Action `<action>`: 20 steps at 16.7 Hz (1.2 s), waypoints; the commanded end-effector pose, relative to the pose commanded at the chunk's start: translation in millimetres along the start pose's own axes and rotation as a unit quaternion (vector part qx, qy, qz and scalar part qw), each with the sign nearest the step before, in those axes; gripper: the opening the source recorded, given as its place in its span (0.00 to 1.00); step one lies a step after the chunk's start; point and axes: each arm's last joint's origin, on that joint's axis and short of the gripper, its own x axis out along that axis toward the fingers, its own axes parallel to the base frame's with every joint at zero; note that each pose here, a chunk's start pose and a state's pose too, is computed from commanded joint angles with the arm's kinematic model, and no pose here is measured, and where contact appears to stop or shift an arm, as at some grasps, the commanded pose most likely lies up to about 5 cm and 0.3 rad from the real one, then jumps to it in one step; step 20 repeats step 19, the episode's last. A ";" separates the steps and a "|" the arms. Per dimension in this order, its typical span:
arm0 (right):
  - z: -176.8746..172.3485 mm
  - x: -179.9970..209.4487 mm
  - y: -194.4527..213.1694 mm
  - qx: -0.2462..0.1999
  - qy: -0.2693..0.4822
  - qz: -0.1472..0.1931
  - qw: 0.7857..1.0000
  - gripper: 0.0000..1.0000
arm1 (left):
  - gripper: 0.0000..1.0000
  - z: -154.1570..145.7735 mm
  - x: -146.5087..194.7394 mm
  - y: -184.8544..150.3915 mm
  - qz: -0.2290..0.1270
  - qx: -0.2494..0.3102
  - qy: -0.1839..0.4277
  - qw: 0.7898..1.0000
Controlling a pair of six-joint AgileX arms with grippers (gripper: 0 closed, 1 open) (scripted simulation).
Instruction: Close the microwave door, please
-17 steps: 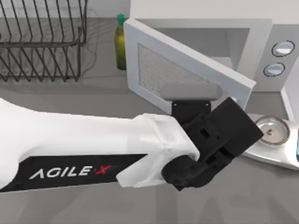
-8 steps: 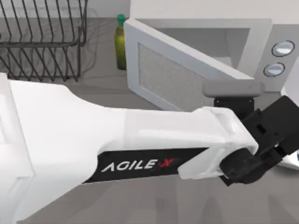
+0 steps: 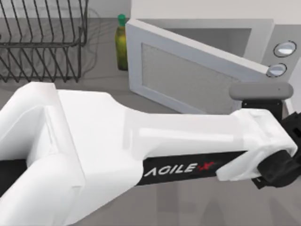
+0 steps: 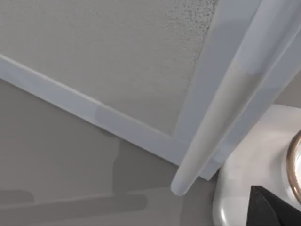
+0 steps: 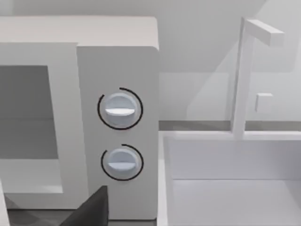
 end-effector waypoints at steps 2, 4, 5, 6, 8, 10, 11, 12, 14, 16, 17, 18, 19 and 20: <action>0.0 0.0 0.0 0.000 0.000 0.000 1.000 1.00 | 0.00 2.3 0.6 0.8 -0.001 -0.002 -0.001 1.000; 0.0 0.0 0.0 0.000 0.000 0.000 1.000 1.00 | 0.00 2.7 0.4 -6.8 -0.009 0.010 -0.007 1.000; 0.0 0.0 0.0 0.000 0.000 0.000 1.000 1.00 | 0.00 4.8 0.2 -13.1 -0.017 0.019 -0.012 1.000; 0.0 0.0 0.0 0.000 0.000 0.000 1.000 1.00 | 0.00 8.2 1.0 -19.4 -0.025 0.031 -0.018 0.999; 0.0 0.0 0.0 0.000 0.000 0.000 1.000 1.00 | 0.00 15.8 7.2 -29.6 -0.037 0.049 -0.028 0.998; 0.0 0.0 0.0 0.000 0.000 0.000 1.000 1.00 | 0.00 24.9 21.3 -33.0 -0.040 0.056 -0.031 0.997; 0.0 0.0 0.0 0.000 0.000 0.000 1.000 1.00 | 0.00 30.1 31.2 -30.6 -0.037 0.054 -0.029 0.997; 0.0 0.0 0.0 0.000 0.000 0.000 1.000 1.00 | 0.00 35.6 42.1 -26.0 -0.032 0.048 -0.025 0.998; 0.0 0.0 0.0 0.000 0.000 0.000 1.000 1.00 | 0.00 45.7 63.2 -12.9 -0.018 0.029 -0.015 0.999; 0.0 0.0 0.0 0.000 0.000 0.000 1.000 1.00 | 0.00 53.7 78.4 1.1 -0.005 0.008 -0.004 1.000; 0.0 0.0 0.0 0.000 0.000 0.000 1.000 1.00 | 0.00 56.7 82.4 6.0 -0.001 0.001 -0.002 1.000; 0.0 0.0 0.0 0.000 0.000 0.000 1.000 1.00 | 0.00 58.4 83.9 8.3 0.000 -0.003 0.000 1.000; 0.0 0.0 0.0 0.000 0.000 0.000 1.000 1.00 | 0.00 58.4 83.9 8.3 0.000 -0.003 0.000 1.000; 0.0 0.0 0.0 0.000 0.000 0.000 1.000 1.00 | 0.00 58.4 83.9 8.3 0.000 -0.003 0.000 1.000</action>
